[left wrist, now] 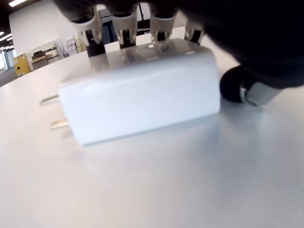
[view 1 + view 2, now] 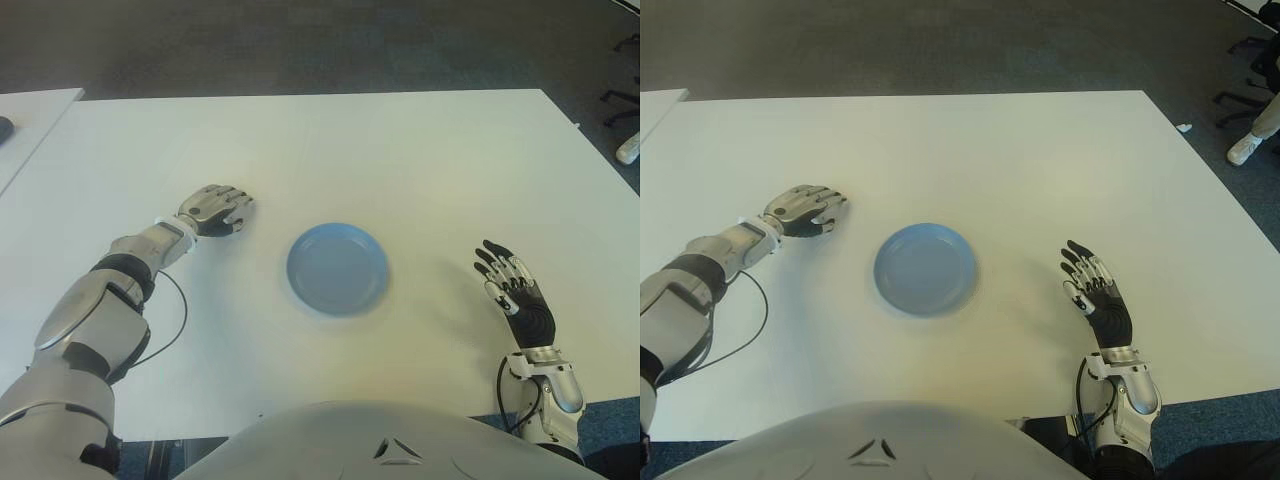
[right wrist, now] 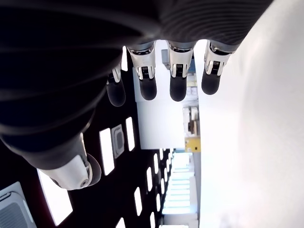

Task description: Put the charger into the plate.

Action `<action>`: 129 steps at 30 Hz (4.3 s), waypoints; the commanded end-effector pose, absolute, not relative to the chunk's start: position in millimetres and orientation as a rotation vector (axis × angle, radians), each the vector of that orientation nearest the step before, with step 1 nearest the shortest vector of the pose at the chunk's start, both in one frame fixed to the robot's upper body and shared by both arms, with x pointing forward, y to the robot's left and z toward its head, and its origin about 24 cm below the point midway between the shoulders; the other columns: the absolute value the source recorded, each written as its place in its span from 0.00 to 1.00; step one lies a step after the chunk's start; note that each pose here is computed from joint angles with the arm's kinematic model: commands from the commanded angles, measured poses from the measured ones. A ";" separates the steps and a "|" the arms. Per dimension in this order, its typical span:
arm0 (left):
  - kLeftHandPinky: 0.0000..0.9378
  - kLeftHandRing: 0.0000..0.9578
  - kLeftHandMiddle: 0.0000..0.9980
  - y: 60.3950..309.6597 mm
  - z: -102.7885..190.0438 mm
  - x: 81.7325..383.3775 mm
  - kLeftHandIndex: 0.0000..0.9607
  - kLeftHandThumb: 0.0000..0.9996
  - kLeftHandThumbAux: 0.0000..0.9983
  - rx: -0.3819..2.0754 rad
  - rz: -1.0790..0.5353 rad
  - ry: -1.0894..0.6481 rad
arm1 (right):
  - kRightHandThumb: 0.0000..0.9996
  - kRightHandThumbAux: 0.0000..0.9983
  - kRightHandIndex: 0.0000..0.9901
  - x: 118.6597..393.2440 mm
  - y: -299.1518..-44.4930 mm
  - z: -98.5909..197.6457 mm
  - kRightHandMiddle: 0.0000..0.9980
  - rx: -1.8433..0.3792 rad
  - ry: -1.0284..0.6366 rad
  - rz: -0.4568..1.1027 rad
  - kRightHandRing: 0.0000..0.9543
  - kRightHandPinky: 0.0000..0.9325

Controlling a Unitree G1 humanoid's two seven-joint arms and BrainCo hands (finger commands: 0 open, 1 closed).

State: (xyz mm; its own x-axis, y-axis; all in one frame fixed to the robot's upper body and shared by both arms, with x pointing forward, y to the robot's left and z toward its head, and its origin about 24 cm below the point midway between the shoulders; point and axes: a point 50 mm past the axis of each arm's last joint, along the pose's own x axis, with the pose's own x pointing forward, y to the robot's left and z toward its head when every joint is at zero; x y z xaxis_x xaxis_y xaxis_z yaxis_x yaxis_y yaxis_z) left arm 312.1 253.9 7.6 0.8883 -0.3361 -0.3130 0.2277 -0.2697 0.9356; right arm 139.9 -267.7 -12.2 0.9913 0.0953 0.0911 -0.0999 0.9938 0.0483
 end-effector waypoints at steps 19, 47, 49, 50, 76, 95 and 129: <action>0.08 0.08 0.09 272.7 13.3 314.2 0.06 0.46 0.35 1.859 -0.553 0.025 | 0.25 0.67 0.12 126.5 -263.7 -33.9 0.10 0.125 0.024 0.079 0.08 0.07; 0.11 0.08 0.08 290.8 9.9 307.0 0.03 0.48 0.33 1.935 -0.521 0.085 | 0.25 0.67 0.12 122.9 -279.8 -29.4 0.10 0.122 0.022 0.076 0.08 0.07; 0.11 0.08 0.08 290.4 8.6 306.3 0.02 0.48 0.33 1.932 -0.524 0.089 | 0.25 0.67 0.12 122.8 -281.5 -28.7 0.10 0.122 0.022 0.076 0.08 0.07; 0.10 0.08 0.07 290.1 7.9 305.8 0.02 0.48 0.33 1.929 -0.526 0.091 | 0.25 0.67 0.12 122.7 -282.4 -28.4 0.10 0.122 0.022 0.076 0.08 0.07; 0.70 0.71 0.66 277.2 -25.7 284.5 0.45 0.72 0.69 1.929 -0.221 0.039 | 0.25 0.67 0.12 130.7 -310.1 -22.1 0.10 0.126 0.028 0.070 0.08 0.07; 0.92 0.88 0.86 234.7 -22.0 280.7 0.46 0.74 0.70 1.626 0.294 -0.272 | 0.25 0.67 0.12 148.8 -326.5 -22.9 0.10 0.133 0.037 0.065 0.08 0.07; 0.83 0.86 0.85 245.4 -14.2 285.2 0.46 0.73 0.70 1.612 0.287 -0.267 | 0.25 0.67 0.12 181.8 -317.3 -33.2 0.10 0.145 0.056 0.062 0.08 0.07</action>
State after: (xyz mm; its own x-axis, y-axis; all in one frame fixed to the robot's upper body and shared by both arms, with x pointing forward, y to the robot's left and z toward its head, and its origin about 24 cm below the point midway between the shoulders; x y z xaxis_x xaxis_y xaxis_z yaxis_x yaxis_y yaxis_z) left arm 285.8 235.7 -16.2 0.9304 0.0080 0.3664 -0.3656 -0.0505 0.9294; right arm 189.0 -332.1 -10.5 0.9976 0.0611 0.0309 -0.0634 0.9949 0.0788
